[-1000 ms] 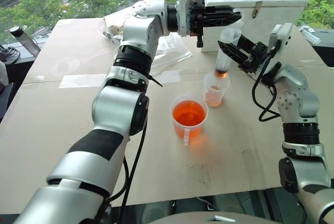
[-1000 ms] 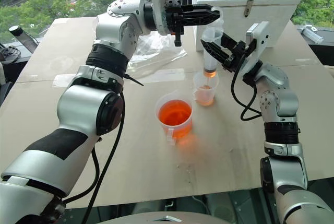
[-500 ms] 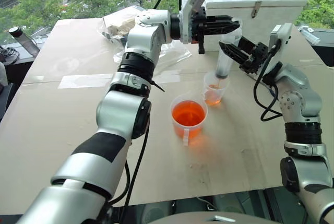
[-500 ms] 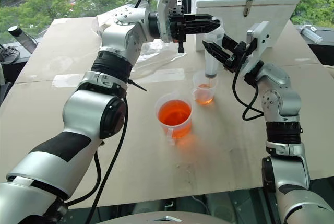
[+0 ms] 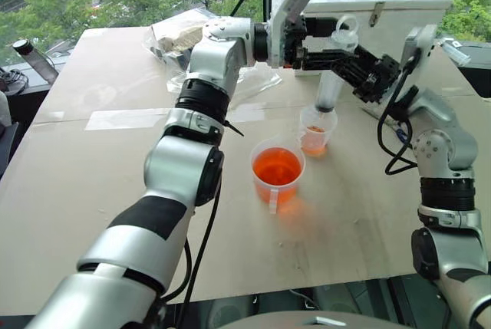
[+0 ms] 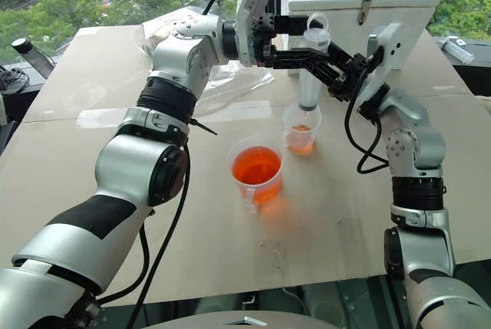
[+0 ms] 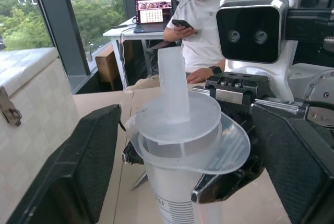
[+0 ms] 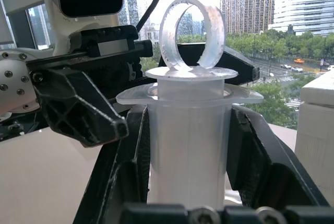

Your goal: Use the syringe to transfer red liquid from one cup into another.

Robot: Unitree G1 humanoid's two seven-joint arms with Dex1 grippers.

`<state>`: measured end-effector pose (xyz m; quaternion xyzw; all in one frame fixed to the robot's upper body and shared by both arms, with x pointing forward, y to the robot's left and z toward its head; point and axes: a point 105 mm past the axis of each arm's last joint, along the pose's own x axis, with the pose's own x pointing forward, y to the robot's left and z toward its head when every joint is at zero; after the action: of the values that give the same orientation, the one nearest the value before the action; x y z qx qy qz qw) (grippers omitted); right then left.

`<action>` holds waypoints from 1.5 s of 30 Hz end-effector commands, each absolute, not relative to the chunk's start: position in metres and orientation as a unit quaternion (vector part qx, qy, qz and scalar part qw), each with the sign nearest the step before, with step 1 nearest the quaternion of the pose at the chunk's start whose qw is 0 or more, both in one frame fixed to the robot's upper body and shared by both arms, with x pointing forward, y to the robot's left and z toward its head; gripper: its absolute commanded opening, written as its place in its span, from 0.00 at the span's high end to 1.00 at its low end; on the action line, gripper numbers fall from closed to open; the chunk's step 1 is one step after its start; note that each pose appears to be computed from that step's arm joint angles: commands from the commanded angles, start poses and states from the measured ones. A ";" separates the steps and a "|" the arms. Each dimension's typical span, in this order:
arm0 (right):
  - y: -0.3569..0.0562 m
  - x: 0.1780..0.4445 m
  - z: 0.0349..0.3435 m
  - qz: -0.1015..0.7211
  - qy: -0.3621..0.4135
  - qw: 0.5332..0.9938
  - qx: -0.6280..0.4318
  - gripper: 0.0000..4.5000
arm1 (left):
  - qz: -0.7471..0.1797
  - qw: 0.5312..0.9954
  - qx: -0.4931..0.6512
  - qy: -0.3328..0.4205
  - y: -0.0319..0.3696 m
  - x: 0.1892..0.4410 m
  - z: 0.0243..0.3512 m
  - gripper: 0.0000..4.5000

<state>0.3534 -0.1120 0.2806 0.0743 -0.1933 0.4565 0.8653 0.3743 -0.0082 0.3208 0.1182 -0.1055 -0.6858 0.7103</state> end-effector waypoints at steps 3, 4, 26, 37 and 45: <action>-0.112 0.323 0.331 0.472 -0.264 0.835 0.107 0.66 | -0.659 0.716 0.143 -0.184 0.019 0.352 0.390 0.17; -0.113 0.322 0.333 0.468 -0.261 0.837 0.112 0.66 | -0.649 0.722 0.144 -0.192 0.026 0.350 0.397 0.17; -0.200 0.340 0.168 0.280 0.307 0.909 0.005 0.66 | -0.390 0.904 0.173 0.002 0.204 0.278 0.249 0.17; -0.207 0.352 0.184 0.345 0.125 0.929 -0.051 0.01 | -0.342 0.924 0.154 0.070 0.206 0.237 0.170 0.16; -0.262 0.283 0.141 0.402 0.110 0.905 -0.087 0.01 | -0.307 0.936 0.133 0.108 0.202 0.209 0.120 0.16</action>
<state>0.2895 -0.2610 0.1233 -0.0617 0.1544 0.3868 0.9070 0.2092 0.2061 0.1140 0.1147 0.1340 -0.3083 0.9348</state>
